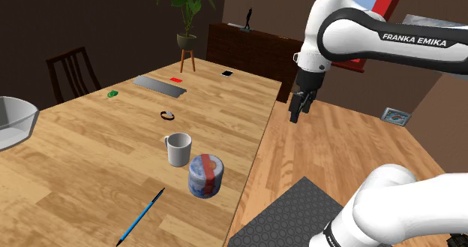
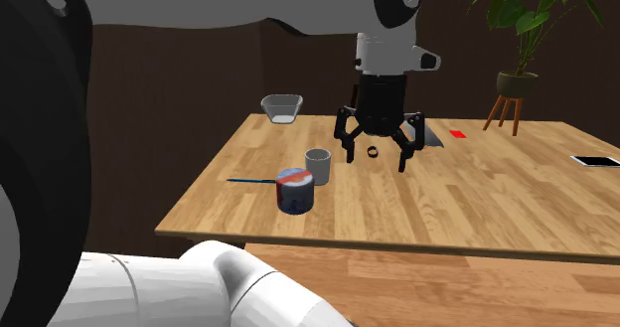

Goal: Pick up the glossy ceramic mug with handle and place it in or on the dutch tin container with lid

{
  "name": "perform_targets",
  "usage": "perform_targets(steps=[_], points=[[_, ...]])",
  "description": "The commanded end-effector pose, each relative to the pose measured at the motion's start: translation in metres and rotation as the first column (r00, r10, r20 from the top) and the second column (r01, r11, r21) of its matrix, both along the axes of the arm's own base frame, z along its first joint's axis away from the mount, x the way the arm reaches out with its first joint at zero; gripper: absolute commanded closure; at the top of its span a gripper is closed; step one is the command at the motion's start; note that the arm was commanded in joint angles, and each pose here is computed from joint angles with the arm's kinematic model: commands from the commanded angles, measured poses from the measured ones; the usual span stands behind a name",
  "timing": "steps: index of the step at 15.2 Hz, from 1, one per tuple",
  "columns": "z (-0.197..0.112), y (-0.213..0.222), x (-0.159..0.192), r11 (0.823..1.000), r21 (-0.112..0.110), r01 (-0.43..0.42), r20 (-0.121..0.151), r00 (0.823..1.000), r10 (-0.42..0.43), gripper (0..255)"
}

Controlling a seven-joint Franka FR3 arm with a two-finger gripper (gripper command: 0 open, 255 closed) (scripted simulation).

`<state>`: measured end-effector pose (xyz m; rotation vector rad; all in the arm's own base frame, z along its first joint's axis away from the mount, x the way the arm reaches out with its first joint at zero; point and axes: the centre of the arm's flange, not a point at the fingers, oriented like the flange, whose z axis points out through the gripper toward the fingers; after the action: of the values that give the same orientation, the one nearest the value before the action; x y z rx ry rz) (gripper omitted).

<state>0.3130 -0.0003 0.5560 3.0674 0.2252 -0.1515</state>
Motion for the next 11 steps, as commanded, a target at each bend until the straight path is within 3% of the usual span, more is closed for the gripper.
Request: perform_targets(steps=[1,11], points=[[0.0,0.0,0.0,1.0,0.0,0.0,0.0,1.0,0.0,0],[-0.059,0.076,0.083,0.999,0.042,0.023,0.011,1.0,-0.024,0]])
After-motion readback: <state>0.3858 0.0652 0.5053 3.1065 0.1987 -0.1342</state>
